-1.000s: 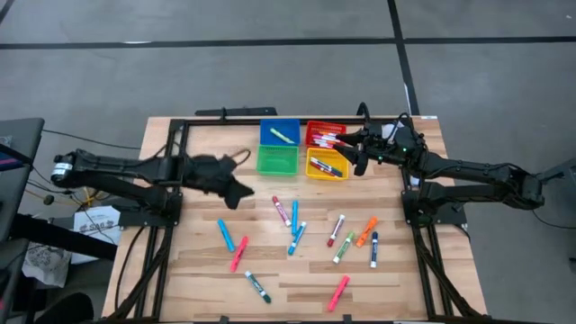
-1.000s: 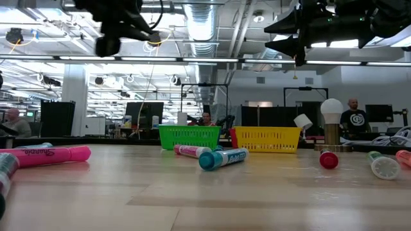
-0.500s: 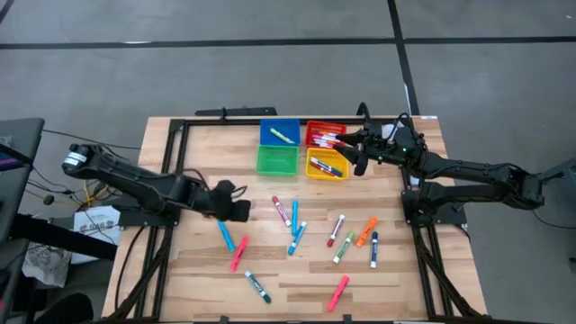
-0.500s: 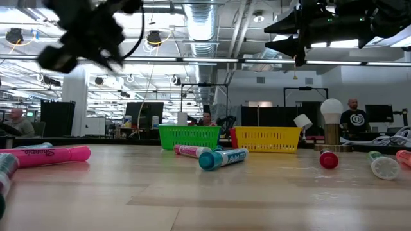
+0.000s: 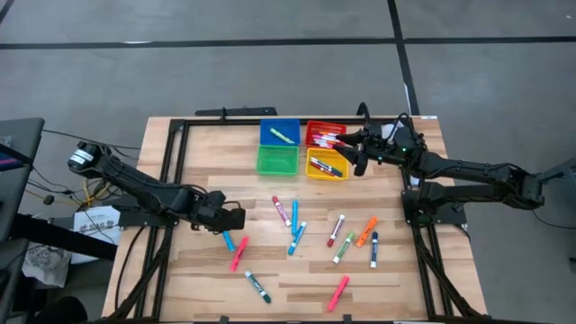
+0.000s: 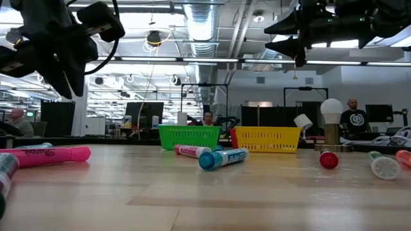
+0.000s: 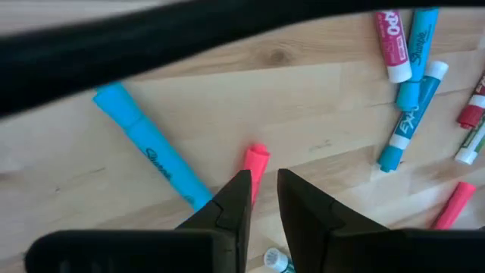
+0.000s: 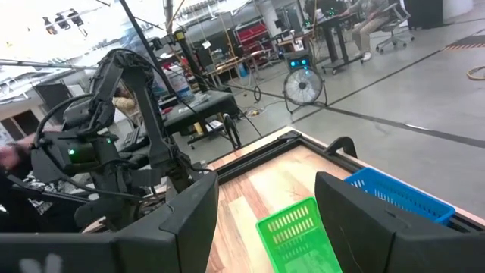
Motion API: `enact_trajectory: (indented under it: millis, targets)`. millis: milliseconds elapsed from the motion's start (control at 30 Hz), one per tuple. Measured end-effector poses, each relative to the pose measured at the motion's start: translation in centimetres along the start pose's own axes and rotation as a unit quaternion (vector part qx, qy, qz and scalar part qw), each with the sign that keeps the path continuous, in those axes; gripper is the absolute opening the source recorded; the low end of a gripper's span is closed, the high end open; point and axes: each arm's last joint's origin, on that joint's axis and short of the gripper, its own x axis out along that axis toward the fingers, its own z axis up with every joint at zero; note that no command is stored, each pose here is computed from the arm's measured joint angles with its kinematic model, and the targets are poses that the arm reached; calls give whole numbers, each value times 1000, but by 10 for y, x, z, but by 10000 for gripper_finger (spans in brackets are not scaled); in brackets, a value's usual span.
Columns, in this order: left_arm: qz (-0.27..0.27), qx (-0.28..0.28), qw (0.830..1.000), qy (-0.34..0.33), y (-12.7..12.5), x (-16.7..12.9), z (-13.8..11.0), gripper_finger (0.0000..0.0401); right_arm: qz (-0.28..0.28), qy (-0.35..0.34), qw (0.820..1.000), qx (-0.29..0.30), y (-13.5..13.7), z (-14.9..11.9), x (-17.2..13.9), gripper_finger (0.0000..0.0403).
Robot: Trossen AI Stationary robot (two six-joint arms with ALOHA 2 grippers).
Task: Pick & Place Markers
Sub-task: Put the left blue highlighter into the blue basket
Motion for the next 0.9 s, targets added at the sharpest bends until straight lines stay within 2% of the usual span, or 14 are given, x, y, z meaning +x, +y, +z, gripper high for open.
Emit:
enact_trajectory:
  millis: [167,333,600,700,900]
  targets:
    - [0,6,1000,2,1,0,-3,94,-3,8,1000,1,0,-2,0,209]
    - [0,5,1000,2,1,0,-3,138,-8,24,1000,5,-1,-5,0,209]
    - [3,-23,1000,3,1,1,-5,209,-10,31,999,6,-2,-6,0,209]
    - [16,-32,999,1,1,7,-9,223,-11,31,999,4,-2,-6,0,209]
    - [54,-62,997,-8,4,24,-16,230,-9,30,999,-36,-2,-6,0,209]
